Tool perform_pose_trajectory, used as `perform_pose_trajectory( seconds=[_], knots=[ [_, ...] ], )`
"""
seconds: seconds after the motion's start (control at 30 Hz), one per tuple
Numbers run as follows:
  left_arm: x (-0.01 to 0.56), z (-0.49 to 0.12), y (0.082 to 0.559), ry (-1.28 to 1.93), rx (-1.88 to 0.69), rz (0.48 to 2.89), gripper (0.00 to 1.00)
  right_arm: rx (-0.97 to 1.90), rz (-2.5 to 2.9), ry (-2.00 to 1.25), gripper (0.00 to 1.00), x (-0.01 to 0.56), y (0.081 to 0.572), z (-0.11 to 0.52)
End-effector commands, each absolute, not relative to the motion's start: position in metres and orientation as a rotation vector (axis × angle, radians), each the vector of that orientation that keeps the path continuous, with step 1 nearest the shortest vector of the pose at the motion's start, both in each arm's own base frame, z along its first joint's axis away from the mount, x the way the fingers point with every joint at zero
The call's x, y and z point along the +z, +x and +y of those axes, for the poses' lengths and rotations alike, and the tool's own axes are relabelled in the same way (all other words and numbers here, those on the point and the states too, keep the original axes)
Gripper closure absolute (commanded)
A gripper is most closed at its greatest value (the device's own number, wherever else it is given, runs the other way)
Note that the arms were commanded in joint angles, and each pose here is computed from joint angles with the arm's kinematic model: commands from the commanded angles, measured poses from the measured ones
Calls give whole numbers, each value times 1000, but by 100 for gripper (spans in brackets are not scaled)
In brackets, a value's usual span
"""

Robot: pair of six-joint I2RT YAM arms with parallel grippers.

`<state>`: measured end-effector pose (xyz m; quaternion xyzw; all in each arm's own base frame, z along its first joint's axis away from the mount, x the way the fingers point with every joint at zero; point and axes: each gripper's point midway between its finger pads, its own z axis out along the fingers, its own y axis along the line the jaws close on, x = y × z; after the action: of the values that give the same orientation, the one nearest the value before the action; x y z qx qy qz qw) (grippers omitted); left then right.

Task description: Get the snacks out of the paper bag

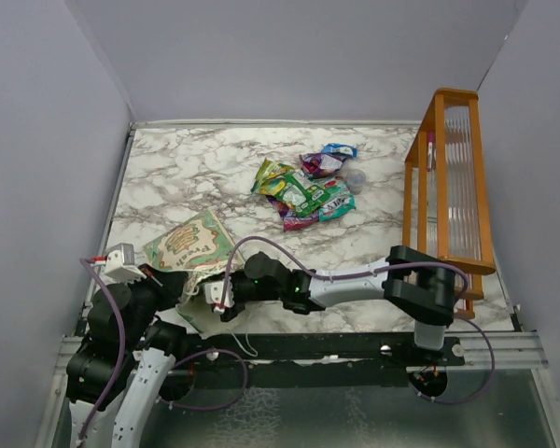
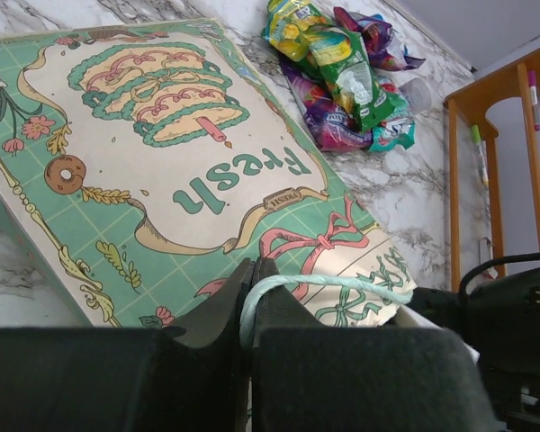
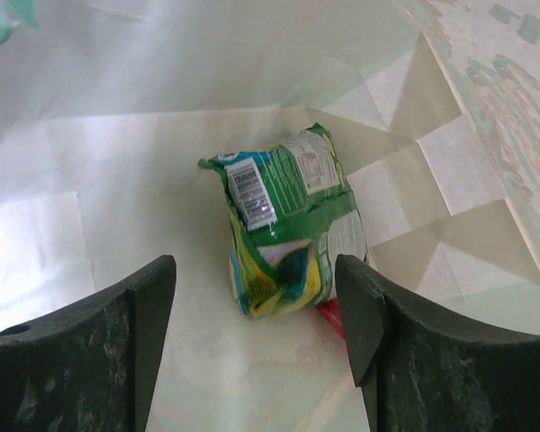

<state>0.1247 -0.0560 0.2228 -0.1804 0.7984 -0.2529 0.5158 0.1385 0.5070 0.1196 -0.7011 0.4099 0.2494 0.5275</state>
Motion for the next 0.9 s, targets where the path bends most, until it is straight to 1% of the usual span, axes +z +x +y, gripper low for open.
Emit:
perform_pose_trajectory(
  seconds=[0.0,0.23,0.33,0.43,0.6,0.87],
  knots=[
    [232,-64,128,-407,-652,1907,100,551,973,-1625,28,118,151,534],
    [237,-65,128,-391,-654,1909,100,470,1006,-1561,27,108,174,557],
    [238,-66,128,-387,-656,1908,100,427,1046,-1536,33,98,185,561],
    [238,-65,128,-390,-657,1906,100,386,1075,-1517,41,91,193,560],
    [238,-64,126,-395,-652,1904,100,354,1087,-1472,68,83,200,556],
    [236,-60,123,-406,-637,1904,100,393,1036,-1402,94,111,197,552]
  ],
)
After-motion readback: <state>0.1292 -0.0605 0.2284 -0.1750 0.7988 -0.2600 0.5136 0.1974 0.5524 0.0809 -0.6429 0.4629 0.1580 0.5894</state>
